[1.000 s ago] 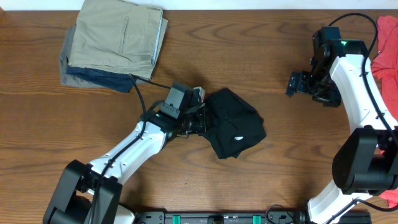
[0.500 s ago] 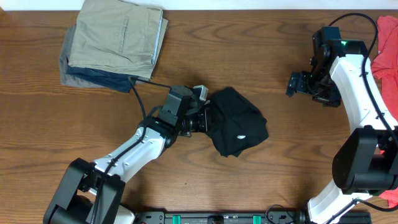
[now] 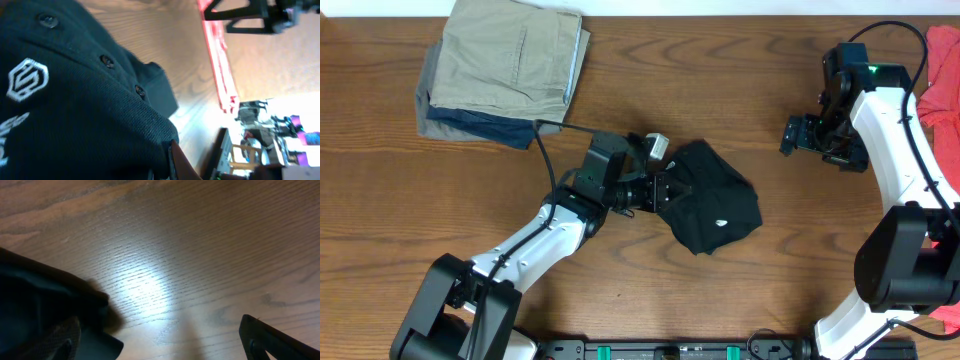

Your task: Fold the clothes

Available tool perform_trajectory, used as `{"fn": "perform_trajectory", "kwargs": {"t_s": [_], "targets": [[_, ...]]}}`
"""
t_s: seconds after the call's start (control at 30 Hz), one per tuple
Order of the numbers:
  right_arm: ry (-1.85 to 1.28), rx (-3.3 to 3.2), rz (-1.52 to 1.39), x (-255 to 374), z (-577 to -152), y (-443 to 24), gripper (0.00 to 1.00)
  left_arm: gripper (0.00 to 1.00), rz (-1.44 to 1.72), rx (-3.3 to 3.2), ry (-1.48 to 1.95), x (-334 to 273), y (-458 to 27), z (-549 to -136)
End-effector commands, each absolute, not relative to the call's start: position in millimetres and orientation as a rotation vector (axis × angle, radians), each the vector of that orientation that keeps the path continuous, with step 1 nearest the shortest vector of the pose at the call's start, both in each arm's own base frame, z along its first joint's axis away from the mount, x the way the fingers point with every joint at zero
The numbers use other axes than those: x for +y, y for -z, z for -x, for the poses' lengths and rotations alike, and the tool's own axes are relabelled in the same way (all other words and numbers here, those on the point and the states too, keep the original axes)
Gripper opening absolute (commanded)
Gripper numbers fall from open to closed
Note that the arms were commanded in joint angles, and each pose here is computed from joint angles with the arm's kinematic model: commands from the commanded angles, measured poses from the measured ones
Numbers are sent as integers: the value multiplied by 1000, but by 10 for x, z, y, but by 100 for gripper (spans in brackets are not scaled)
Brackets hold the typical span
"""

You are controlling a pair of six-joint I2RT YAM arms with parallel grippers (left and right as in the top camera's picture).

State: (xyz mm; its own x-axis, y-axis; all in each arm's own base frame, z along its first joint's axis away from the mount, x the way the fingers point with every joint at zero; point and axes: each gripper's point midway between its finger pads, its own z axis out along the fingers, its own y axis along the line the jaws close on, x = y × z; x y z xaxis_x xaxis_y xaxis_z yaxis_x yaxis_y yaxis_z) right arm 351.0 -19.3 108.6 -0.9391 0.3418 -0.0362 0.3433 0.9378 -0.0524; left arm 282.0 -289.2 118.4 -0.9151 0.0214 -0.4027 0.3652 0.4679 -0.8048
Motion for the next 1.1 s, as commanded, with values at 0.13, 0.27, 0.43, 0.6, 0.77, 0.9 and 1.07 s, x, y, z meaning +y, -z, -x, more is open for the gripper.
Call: {"fn": "perform_trajectory", "kwargs": {"t_s": [0.13, 0.27, 0.43, 0.6, 0.77, 0.9, 1.07], "targets": [[109, 3060, -515, -196, -3515, -1116, 99, 6, -390, 2407, 1458, -2888, -1124, -2713], [109, 3060, -515, -196, -3515, -1116, 99, 6, -332, 2499, 1373, -2807, -900, -2717], [109, 3060, -515, -196, -3515, -1116, 99, 6, -311, 2533, 1352, -2819, -681, -2769], [109, 3060, -515, -196, -3515, -1116, 99, 9, -287, 2594, 1344, -2824, -388, -2765], [109, 3060, -515, -196, -3515, -1116, 99, 13, -207, 2720, 1322, -2714, -212, -2642], [109, 3060, -515, -196, -3515, -1116, 99, 14, -180, 2763, 1315, -2673, -179, -2585], [109, 3060, -515, -196, -3515, -1116, 99, 34, -164, 2791, 1310, -2635, -231, -2524]]}}
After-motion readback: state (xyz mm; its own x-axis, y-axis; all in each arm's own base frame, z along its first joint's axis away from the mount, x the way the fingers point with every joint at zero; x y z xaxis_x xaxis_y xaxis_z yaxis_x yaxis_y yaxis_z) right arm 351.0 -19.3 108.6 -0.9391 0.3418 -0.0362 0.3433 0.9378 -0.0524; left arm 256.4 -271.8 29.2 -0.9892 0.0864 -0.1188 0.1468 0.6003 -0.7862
